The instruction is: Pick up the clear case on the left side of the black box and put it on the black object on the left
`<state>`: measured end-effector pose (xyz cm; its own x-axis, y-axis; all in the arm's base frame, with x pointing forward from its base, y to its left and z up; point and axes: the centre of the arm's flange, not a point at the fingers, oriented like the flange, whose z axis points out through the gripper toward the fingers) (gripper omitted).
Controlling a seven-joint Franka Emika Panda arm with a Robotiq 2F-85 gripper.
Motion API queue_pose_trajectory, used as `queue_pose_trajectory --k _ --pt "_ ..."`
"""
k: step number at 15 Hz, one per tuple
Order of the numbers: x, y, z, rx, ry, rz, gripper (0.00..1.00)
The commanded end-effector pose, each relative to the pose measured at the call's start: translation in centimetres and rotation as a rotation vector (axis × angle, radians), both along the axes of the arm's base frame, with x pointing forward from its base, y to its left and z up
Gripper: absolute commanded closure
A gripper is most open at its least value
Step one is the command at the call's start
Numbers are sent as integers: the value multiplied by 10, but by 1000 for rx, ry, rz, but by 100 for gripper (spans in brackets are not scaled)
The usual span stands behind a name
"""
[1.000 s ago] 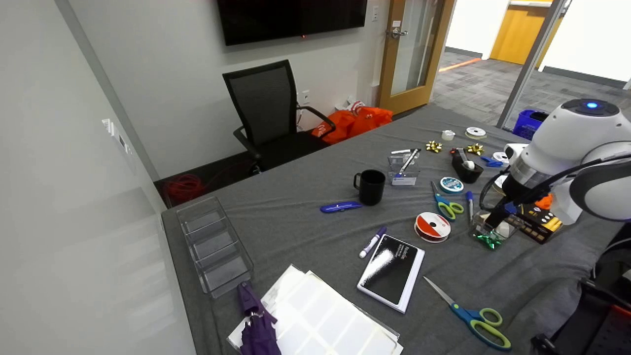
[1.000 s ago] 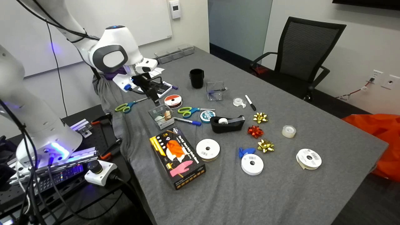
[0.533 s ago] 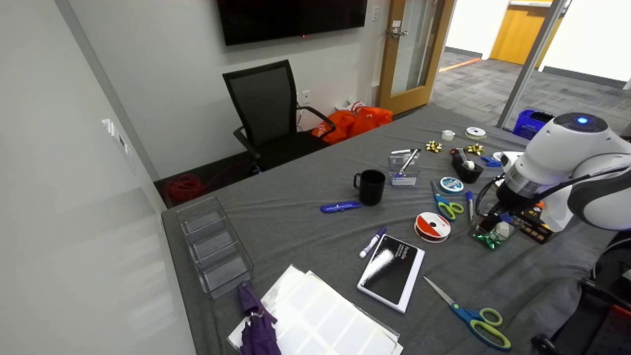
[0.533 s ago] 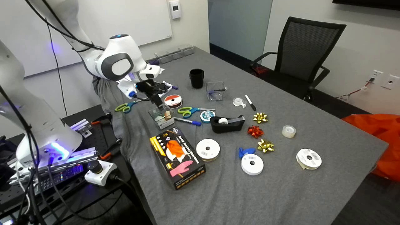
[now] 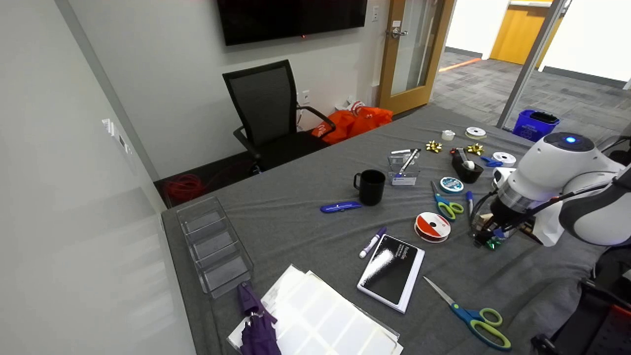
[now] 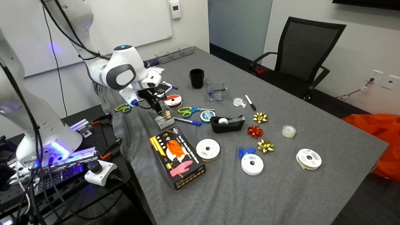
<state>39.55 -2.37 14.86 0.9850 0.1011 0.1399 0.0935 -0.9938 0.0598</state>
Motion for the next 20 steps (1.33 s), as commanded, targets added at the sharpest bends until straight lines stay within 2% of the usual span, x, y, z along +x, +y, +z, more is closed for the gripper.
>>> queue_pose_trajectory --k 1,7,9,12,16,20 --pt "5 2 -12 15 4 -16 55" --pt "5 -1 4 29 4 -26 97" --pt "4 -1 17 43 -3 -38 100" --pt "6 0 39 60 -22 -79 99" --pt "17 25 69 70 -49 -140 99" --pt "34 49 101 45 12 -200 99"
